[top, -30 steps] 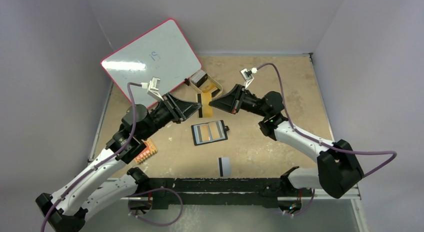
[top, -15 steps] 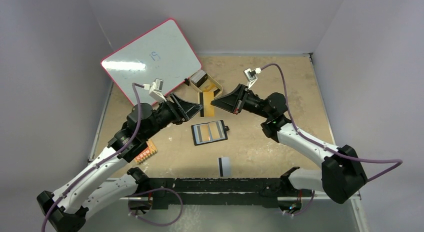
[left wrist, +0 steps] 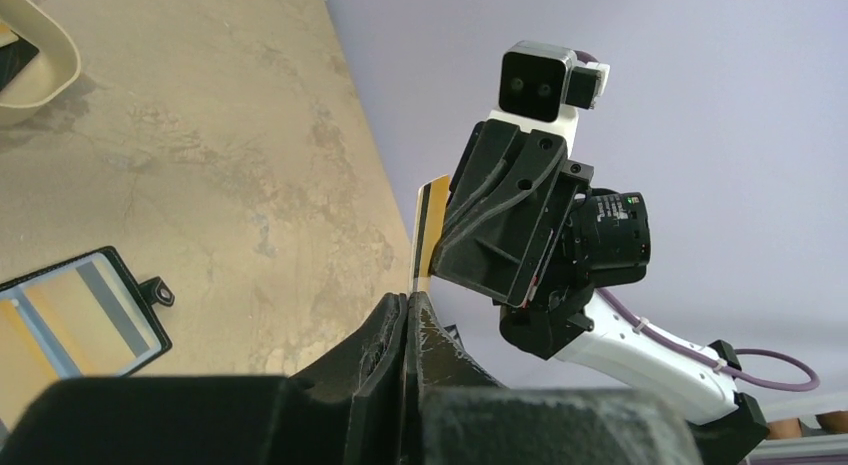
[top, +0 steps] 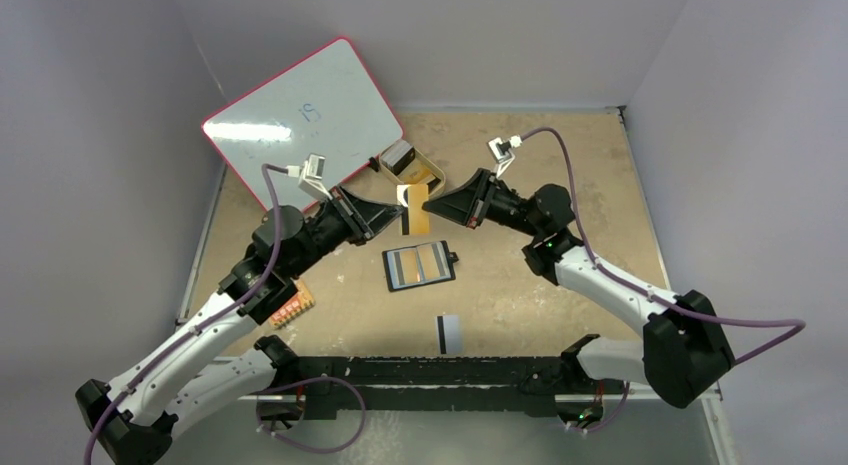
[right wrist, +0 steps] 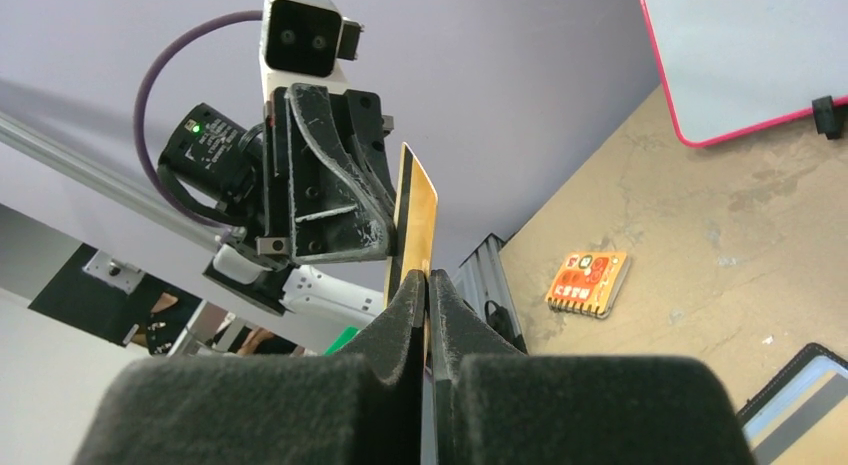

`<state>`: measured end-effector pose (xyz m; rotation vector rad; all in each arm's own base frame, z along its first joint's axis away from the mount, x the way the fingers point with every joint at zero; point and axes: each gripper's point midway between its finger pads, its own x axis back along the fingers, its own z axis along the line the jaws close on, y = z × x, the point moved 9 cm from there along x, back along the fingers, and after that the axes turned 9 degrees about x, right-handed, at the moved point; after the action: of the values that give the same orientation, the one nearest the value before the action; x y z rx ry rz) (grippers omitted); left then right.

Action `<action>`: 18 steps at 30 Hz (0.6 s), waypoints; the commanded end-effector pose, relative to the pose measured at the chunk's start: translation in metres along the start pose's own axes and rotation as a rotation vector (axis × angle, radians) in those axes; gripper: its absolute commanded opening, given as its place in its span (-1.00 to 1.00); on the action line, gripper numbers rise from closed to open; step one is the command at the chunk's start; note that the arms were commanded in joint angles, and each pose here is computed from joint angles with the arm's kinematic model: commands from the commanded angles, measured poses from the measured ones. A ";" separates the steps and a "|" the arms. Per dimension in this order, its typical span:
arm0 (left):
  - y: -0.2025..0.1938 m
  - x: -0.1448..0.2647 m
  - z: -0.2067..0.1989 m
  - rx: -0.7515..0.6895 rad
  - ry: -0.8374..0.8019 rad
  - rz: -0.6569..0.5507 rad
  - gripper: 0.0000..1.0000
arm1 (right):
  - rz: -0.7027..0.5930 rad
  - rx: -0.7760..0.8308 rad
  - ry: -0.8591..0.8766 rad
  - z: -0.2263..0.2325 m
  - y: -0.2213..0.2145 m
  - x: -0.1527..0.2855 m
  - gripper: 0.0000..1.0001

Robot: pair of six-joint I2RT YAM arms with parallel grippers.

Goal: Put the credit cards into the card holder
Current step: Pick up the credit card from the storage box.

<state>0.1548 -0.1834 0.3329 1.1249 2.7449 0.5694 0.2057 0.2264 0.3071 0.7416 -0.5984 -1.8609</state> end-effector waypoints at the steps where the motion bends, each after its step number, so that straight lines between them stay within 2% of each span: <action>1: 0.002 -0.001 -0.009 0.018 -0.078 -0.022 -1.00 | 0.023 0.031 0.000 0.002 0.004 -0.003 -1.00; 3: 0.000 -0.002 -0.007 0.018 -0.093 -0.006 -1.00 | 0.044 0.026 -0.006 -0.001 0.000 -0.003 -0.95; 6: -0.003 -0.005 0.000 0.021 -0.075 -0.001 -1.00 | 0.080 0.001 -0.034 -0.005 -0.004 0.000 -0.65; 11: -0.008 -0.005 0.037 -0.003 0.097 -0.040 -1.00 | 0.073 0.115 -0.327 -0.025 0.003 0.012 -0.22; 14: -0.014 -0.008 0.064 0.010 0.182 -0.065 -1.00 | 0.108 0.175 -0.488 -0.042 0.003 0.020 -0.10; 18: -0.026 -0.020 0.092 0.047 0.234 -0.046 -1.00 | 0.182 0.263 -0.662 -0.073 -0.003 0.029 -0.05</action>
<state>0.1655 -0.1825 0.2558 1.1065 2.9276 0.6974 0.2303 0.2100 0.2672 0.3527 -1.0041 -1.9087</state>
